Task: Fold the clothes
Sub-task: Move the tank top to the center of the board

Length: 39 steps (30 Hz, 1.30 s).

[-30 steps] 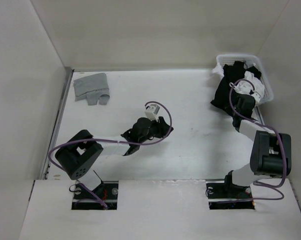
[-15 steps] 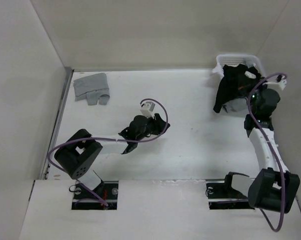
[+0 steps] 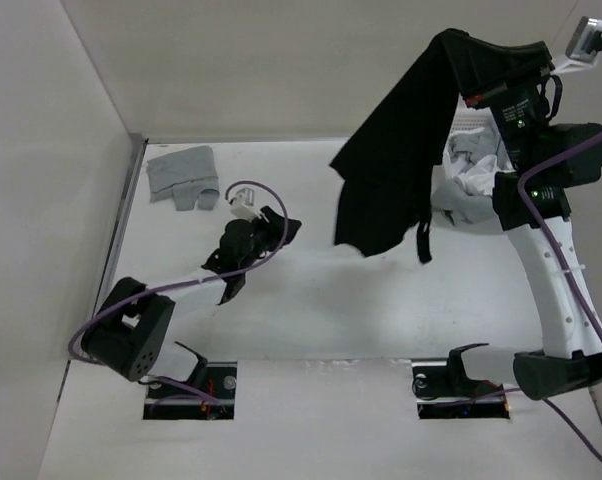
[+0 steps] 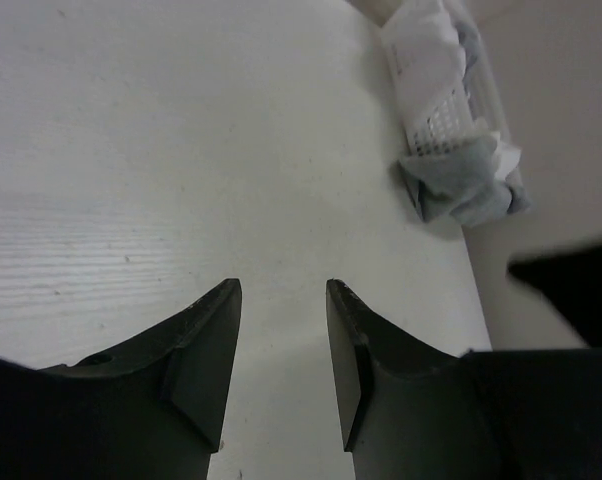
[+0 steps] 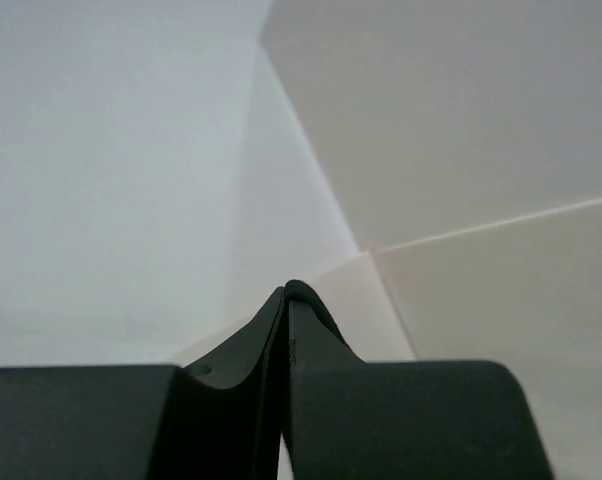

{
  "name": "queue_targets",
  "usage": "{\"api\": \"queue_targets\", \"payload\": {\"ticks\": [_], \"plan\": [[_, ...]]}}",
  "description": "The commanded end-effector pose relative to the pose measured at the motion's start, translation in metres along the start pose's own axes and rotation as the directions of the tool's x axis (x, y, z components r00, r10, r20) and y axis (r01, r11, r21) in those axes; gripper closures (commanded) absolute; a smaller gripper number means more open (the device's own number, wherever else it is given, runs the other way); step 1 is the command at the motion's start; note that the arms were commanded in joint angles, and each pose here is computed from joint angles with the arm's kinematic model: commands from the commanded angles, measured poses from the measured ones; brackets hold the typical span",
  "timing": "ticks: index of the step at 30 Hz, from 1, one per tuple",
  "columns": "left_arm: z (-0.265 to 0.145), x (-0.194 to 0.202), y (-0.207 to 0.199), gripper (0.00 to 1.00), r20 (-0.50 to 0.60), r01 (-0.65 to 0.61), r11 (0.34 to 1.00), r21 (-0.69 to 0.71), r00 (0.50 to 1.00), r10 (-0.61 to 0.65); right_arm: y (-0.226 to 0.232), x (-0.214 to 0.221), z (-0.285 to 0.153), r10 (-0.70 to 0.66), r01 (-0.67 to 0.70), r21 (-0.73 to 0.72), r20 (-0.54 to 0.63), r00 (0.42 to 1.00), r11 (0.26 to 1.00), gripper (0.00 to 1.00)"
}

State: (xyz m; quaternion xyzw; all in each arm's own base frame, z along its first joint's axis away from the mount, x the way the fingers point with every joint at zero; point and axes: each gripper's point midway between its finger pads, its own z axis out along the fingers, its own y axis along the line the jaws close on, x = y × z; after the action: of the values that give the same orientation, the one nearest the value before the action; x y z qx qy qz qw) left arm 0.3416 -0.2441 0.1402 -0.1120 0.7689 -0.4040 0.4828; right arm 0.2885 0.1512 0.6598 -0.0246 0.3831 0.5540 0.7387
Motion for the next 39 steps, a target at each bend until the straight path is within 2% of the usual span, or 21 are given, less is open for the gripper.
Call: {"api": "queue_targets", "payload": {"ticks": [1, 4, 8, 12, 17, 23, 25, 26, 28, 30, 31, 32, 34, 35, 36, 37, 39], "plan": [[-0.021, -0.050, 0.009, 0.61, 0.144, 0.118, 0.993, -0.013, 0.983, -0.115, 0.045, 0.019, 0.013, 0.075, -0.087, -0.178, -0.075, 0.994, 0.980, 0.96], [-0.042, -0.081, 0.034, 0.61, 0.240, 0.184, 0.981, -0.057, 0.957, -0.165, 0.009, 0.076, 0.006, 0.150, -0.168, -0.111, -0.159, 0.976, 0.979, 0.95], [-0.074, -0.112, 0.076, 0.60, 0.360, 0.266, 0.954, -0.138, 0.911, -0.202, -0.085, 0.171, -0.010, 0.321, -0.308, 0.090, -0.236, 0.917, 0.947, 0.95], [-0.093, -0.133, 0.093, 0.60, 0.441, 0.313, 0.937, -0.153, 0.870, -0.219, -0.113, 0.224, 0.004, 0.437, -0.424, 0.111, -0.283, 0.854, 0.899, 0.96], [-0.093, -0.143, 0.079, 0.60, 0.453, 0.307, 0.945, -0.113, 0.862, -0.226, -0.091, 0.241, 0.038, 0.461, -0.470, 0.059, -0.331, 0.823, 0.881, 0.96], [-0.095, -0.148, 0.071, 0.60, 0.462, 0.297, 0.950, -0.096, 0.859, -0.222, -0.028, 0.212, 0.035, 0.362, -0.397, -0.030, -0.353, 0.863, 0.917, 0.96], [-0.097, -0.152, 0.067, 0.60, 0.468, 0.289, 0.953, -0.089, 0.857, -0.216, -0.010, 0.211, 0.002, 0.332, -0.361, -0.015, -0.356, 0.874, 0.933, 0.95], [-0.097, -0.152, 0.066, 0.60, 0.469, 0.288, 0.954, -0.088, 0.857, -0.216, -0.010, 0.213, -0.003, 0.333, -0.358, -0.006, -0.356, 0.873, 0.934, 0.95], [-0.097, -0.153, 0.065, 0.60, 0.469, 0.284, 0.955, -0.085, 0.857, -0.213, -0.028, 0.235, -0.042, 0.348, -0.334, 0.102, -0.348, 0.871, 0.937, 0.95], [-0.097, -0.153, 0.065, 0.61, 0.468, 0.283, 0.955, -0.087, 0.858, -0.211, -0.066, 0.265, -0.095, 0.362, -0.280, 0.274, -0.325, 0.873, 0.920, 0.95], [-0.097, -0.150, 0.067, 0.61, 0.464, 0.282, 0.955, -0.092, 0.861, -0.209, -0.074, 0.270, -0.106, 0.365, -0.270, 0.305, -0.323, 0.873, 0.914, 0.95], [-0.095, -0.148, 0.068, 0.61, 0.457, 0.279, 0.955, -0.099, 0.865, -0.206, -0.102, 0.293, -0.149, 0.387, -0.234, 0.427, -0.317, 0.866, 0.874, 0.95], [-0.091, -0.139, 0.074, 0.61, 0.437, 0.273, 0.954, -0.123, 0.878, -0.194, -0.139, 0.323, -0.206, 0.406, -0.164, 0.576, -0.321, 0.856, 0.801, 0.93], [-0.085, -0.127, 0.081, 0.61, 0.409, 0.266, 0.951, -0.156, 0.894, -0.183, -0.166, 0.341, -0.246, 0.430, -0.110, 0.674, -0.329, 0.841, 0.731, 0.90], [-0.082, -0.122, 0.084, 0.61, 0.395, 0.263, 0.950, -0.169, 0.901, -0.179, -0.180, 0.345, -0.262, 0.434, -0.083, 0.715, -0.324, 0.841, 0.694, 0.87], [-0.073, -0.106, 0.090, 0.61, 0.351, 0.249, 0.947, -0.202, 0.921, -0.167, -0.200, 0.351, -0.289, 0.444, -0.037, 0.773, -0.324, 0.835, 0.634, 0.78], [-0.059, -0.078, 0.100, 0.61, 0.258, 0.208, 0.943, -0.261, 0.956, -0.139, -0.213, 0.359, -0.311, 0.453, 0.015, 0.799, -0.356, 0.817, 0.601, 0.61]]}}
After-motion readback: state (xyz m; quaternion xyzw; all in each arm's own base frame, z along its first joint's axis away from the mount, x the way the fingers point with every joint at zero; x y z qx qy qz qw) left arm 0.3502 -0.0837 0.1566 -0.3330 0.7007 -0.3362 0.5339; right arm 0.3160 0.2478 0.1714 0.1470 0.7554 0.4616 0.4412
